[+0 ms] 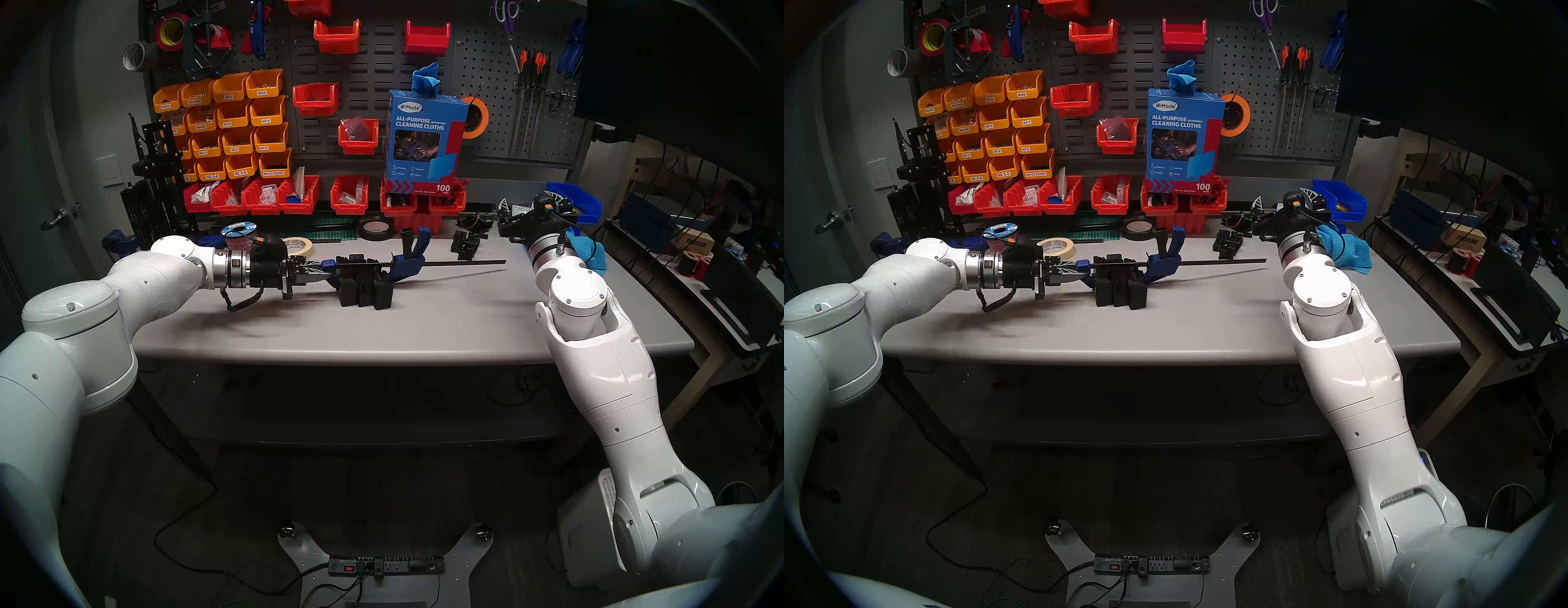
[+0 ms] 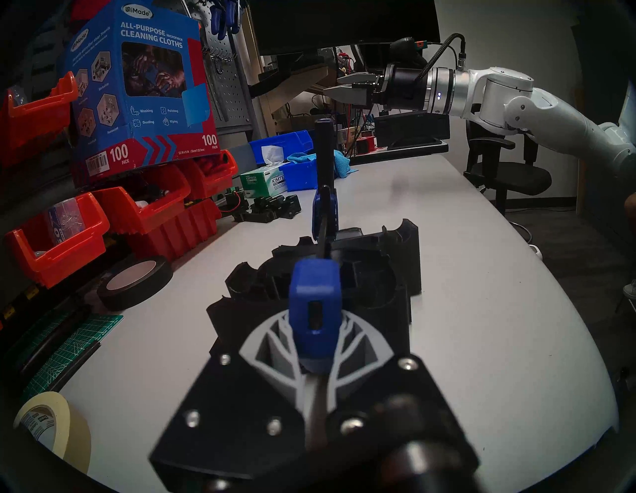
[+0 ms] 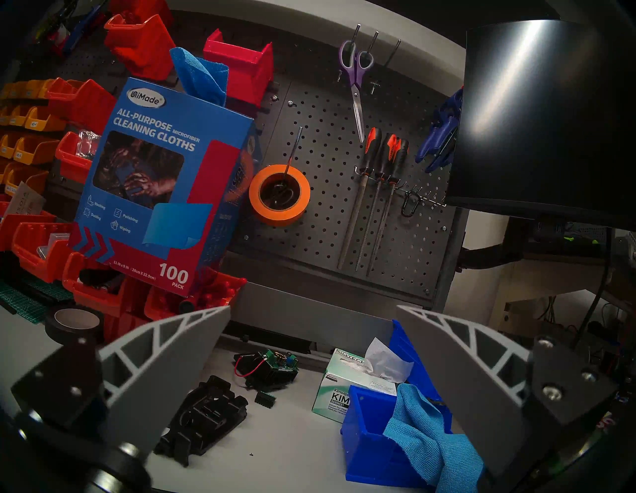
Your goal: Clamp the two 3D printed pieces together with the clamp
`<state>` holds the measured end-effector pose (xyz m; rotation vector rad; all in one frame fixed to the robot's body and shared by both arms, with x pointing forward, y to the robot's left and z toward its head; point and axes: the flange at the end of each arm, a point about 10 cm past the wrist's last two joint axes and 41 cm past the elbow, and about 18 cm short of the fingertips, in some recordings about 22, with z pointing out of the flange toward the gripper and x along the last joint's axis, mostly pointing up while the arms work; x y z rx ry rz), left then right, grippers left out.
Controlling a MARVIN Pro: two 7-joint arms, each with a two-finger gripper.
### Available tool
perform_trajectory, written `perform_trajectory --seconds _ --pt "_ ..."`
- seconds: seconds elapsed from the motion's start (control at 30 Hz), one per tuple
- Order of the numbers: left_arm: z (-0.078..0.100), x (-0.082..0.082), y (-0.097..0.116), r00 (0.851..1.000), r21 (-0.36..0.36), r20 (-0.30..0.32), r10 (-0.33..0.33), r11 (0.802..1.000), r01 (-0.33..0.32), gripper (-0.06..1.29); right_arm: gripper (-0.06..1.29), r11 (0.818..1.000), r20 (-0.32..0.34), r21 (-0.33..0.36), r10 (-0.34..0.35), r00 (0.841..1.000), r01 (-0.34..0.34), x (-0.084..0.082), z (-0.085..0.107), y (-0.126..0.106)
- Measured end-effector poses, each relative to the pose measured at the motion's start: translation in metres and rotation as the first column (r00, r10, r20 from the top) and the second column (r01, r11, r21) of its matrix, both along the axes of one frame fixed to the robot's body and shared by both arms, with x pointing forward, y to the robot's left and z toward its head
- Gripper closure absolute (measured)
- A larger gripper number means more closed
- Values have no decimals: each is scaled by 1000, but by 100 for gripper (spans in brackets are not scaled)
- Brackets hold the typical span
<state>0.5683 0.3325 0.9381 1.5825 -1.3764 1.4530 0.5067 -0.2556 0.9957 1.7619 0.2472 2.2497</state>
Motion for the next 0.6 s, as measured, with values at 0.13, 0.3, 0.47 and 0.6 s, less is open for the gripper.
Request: perform_trajectory --seconds 0.13,0.3,0.47,0.6 --pt "0 1 0 1000 1 -5 2 1000 -2 119 -3 1000 -2 2 -3 1000 3 -1 -1 0" --pt "0 1 0 1000 2 -11 4 1000 -4 111 -3 1000 -7 4 -6 1000 6 -2 -2 0" --pt "0 1 -1 1000 2 -17 3 1000 -3 97 -3 1000 -11 2 -9 1000 9 -3 -3 -1" --pt "0 1 -1 1000 1 -23 2 1000 -2 96 -3 1000 -13 1 -13 1000 13 -4 -3 -3"
